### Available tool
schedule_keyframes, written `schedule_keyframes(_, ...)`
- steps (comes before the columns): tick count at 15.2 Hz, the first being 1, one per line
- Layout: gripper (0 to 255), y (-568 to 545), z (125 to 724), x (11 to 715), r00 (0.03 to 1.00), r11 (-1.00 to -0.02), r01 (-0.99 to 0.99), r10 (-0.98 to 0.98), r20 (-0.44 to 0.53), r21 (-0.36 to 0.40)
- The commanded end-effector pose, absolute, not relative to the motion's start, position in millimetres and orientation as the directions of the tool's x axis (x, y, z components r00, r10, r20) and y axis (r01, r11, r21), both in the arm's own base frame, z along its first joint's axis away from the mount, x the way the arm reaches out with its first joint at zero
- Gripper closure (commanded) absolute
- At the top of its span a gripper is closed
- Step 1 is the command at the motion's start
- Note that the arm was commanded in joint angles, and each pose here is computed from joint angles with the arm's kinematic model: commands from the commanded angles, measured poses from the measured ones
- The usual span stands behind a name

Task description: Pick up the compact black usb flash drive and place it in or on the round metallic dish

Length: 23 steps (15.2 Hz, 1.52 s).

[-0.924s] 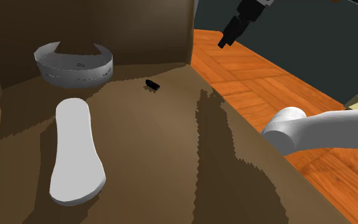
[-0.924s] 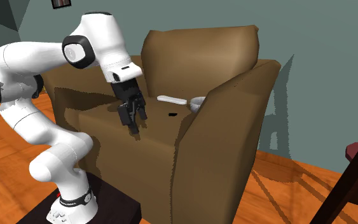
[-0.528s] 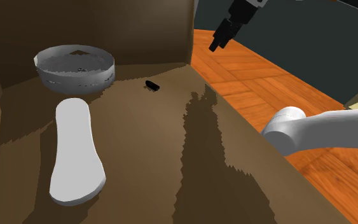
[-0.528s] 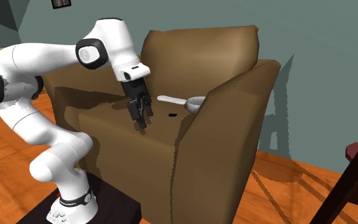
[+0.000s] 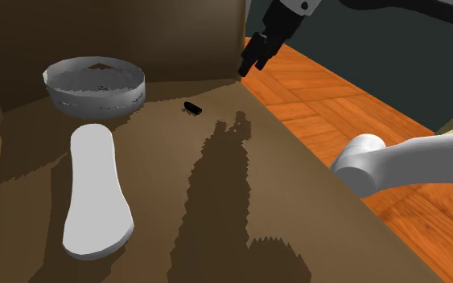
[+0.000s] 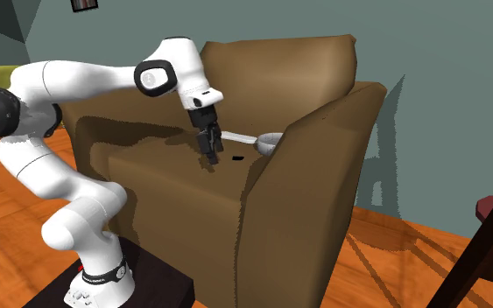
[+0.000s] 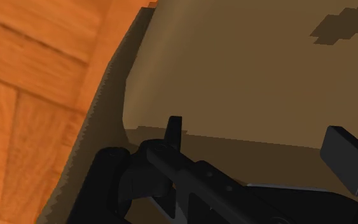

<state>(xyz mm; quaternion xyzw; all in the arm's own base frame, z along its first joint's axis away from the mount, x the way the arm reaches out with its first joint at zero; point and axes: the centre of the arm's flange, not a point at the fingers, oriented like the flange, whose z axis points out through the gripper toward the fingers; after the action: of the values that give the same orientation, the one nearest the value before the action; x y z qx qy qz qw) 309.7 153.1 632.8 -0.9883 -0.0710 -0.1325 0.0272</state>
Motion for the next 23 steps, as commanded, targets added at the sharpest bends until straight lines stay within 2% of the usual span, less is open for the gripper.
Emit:
schedule_keyframes(1,0,179.7,631.0,310.3,0.953,-0.988,0.150,0.136,0.270,-0.030)
schedule_keyframes(12,0,324.4,609.4,309.5,0.944,-0.986,0.165,0.157,0.291,-0.002)
schedule_keyframes(23,0,326.4,571.1,320.9,0.944,-0.986,0.165,0.157,0.291,-0.002)
